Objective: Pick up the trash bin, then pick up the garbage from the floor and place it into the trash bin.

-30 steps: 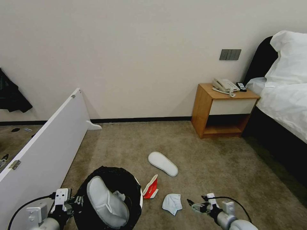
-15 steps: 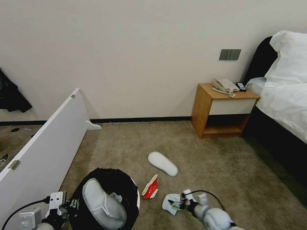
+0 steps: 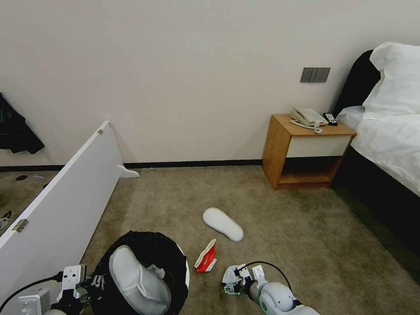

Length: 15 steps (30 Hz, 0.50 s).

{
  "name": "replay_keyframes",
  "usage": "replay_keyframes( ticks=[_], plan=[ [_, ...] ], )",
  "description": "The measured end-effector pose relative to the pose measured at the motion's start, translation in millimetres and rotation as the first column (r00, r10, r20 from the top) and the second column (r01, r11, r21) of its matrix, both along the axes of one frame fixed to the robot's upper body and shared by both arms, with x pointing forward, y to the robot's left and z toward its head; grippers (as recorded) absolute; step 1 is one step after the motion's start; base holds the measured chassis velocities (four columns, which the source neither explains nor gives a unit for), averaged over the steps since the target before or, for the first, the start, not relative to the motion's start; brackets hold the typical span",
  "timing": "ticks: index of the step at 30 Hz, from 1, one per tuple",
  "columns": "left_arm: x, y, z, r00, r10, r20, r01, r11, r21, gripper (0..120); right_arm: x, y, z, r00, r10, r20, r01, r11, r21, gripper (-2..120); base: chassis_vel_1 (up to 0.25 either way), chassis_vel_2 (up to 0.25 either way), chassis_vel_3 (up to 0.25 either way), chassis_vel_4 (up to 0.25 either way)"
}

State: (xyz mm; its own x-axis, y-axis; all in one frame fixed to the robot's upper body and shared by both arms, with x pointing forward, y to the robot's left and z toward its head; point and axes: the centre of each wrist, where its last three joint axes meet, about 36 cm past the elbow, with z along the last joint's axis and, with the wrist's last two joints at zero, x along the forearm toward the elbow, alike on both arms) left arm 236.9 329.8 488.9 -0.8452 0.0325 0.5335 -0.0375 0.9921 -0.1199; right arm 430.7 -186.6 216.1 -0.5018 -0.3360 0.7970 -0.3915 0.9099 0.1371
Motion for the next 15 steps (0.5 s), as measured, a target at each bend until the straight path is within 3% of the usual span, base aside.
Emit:
replay_keyframes(
  ticks=[8,13,15],
  plan=[
    [0.9,-2.8,-0.1,1.0,-0.005,0.0,0.005,1.0,0.002,2,4.4,10.9,0.5,0.996,-0.04,-0.079,0.032,0.994,-0.101,98,0.0,0.0,0.0,0.0],
    [1.1,-3.1,0.1,1.0,-0.006,0.0,0.006,1.0,0.003,2,9.9,13.7,4.4,0.993,-0.054,-0.102,0.041,0.991,-0.128,84,0.0,0.0,0.0,0.0],
    [1.2,-3.1,0.4,1.0,-0.007,0.0,0.007,1.0,0.003,2,11.3,14.0,5.4,0.992,-0.063,-0.107,0.047,0.989,-0.142,71,0.0,0.0,0.0,0.0]
  ],
)
